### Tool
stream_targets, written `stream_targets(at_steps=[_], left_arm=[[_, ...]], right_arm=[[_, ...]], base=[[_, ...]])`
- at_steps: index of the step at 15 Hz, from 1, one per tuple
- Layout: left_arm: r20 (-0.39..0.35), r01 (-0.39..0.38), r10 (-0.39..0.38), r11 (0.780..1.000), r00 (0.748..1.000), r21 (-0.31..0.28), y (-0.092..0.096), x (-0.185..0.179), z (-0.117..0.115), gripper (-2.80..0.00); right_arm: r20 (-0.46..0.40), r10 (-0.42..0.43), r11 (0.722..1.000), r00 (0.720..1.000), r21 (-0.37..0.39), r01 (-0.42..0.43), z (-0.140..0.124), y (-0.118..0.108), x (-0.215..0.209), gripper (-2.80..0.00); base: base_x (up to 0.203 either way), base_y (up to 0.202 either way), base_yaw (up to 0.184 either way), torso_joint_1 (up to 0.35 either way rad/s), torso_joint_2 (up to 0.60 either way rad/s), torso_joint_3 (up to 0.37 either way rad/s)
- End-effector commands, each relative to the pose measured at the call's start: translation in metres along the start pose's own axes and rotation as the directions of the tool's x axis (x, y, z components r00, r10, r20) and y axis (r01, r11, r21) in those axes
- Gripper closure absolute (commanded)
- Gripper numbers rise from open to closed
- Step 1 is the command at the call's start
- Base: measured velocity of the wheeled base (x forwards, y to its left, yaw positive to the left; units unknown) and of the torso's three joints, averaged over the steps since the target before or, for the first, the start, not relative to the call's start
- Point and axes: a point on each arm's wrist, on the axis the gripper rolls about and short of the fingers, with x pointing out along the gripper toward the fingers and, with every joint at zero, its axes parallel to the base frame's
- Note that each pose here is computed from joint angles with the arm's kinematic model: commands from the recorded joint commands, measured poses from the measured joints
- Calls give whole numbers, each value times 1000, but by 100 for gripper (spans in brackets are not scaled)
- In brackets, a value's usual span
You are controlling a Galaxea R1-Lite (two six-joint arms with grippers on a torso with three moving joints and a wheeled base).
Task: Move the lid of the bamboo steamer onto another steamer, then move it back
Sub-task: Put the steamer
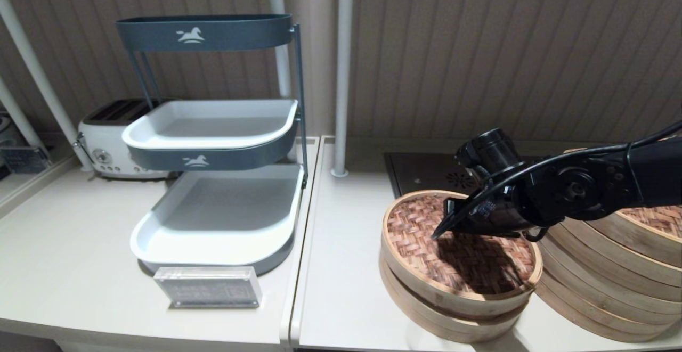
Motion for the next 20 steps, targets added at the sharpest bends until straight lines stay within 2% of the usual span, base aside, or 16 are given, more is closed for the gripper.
stream_targets(at_steps=[1, 4, 9, 20], left_arm=[[-25, 0, 0, 1000, 1000, 0, 0, 2, -8, 0], [-25, 0, 0, 1000, 1000, 0, 0, 2, -8, 0], [-26, 0, 0, 1000, 1000, 0, 0, 2, -8, 0], [-27, 0, 0, 1000, 1000, 0, 0, 2, -8, 0]], right_arm=[[6, 4, 1000, 1000, 2, -4, -1, -1, -5, 0], [-22, -6, 1000, 1000, -5, 5, -8, -2, 0, 0], [-2, 0, 1000, 1000, 8, 0, -5, -2, 12, 0], [-20, -12, 1000, 1000, 0, 12, -12, -4, 13, 0]], base=[[0, 0, 0, 0, 0, 0], [0, 0, 0, 0, 0, 0], [0, 0, 0, 0, 0, 0], [0, 0, 0, 0, 0, 0]])
